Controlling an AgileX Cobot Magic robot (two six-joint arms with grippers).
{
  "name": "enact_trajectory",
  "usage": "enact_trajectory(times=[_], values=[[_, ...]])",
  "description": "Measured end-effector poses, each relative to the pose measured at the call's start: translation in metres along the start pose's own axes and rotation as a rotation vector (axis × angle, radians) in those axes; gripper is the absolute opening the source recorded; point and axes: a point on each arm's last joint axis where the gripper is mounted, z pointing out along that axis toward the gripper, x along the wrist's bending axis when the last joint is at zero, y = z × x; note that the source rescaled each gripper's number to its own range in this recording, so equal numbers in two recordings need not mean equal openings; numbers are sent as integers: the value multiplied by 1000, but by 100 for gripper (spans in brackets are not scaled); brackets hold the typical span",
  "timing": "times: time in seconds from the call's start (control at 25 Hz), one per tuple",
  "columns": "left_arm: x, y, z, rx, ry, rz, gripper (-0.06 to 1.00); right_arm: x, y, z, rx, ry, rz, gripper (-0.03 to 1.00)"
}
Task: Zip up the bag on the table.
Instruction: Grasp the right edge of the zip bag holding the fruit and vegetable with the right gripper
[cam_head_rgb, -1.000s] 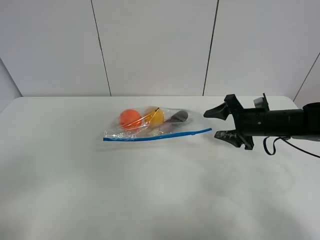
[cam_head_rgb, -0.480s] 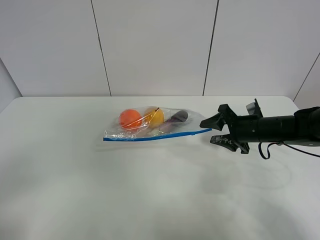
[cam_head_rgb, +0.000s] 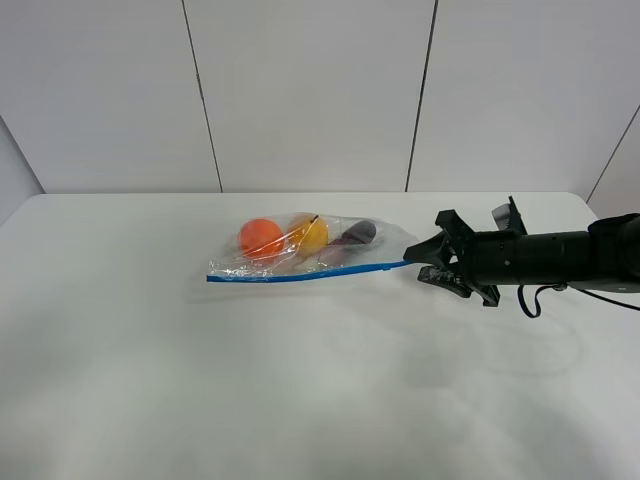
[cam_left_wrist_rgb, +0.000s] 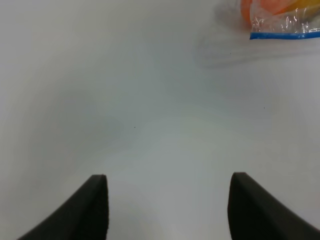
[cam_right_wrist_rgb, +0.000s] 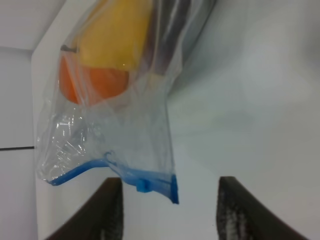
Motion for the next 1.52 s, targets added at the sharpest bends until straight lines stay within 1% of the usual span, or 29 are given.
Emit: enact_trajectory(times=[0.12,0.28,0.36,0.52,0.56,0.6,0.64,0.72,0.76,0.8,1.08,1.52], values=[[0,0,0,0,0,0,90,0,0,0,0,0,-8,47],[0,0,0,0,0,0,90,0,0,0,-2,-5,-18,32],[0,0,0,0,0,0,90,-1,0,0,-4,-10,-29,29],[0,0,0,0,0,0,90,-2,1,0,-9,-25,-75,27],[0,0,0,0,0,0,90,-2,1,0,-10,-26,-78,29],[0,0,0,0,0,0,90,-2,1,0,-10,-27,-83,33],[0,0,0,0,0,0,90,-2,1,0,-10,-27,-89,39],[0,0,0,0,0,0,90,-2,2,0,-13,-26,-101,54],[0,0,0,0,0,0,90,0,4,0,-17,-23,-106,59],[0,0,0,0,0,0,90,1,6,0,-22,-20,-112,61],[0,0,0,0,0,0,90,10,19,0,-53,0,-134,60],[0,0,0,1,0,0,90,7,20,2,-55,-16,-121,60]])
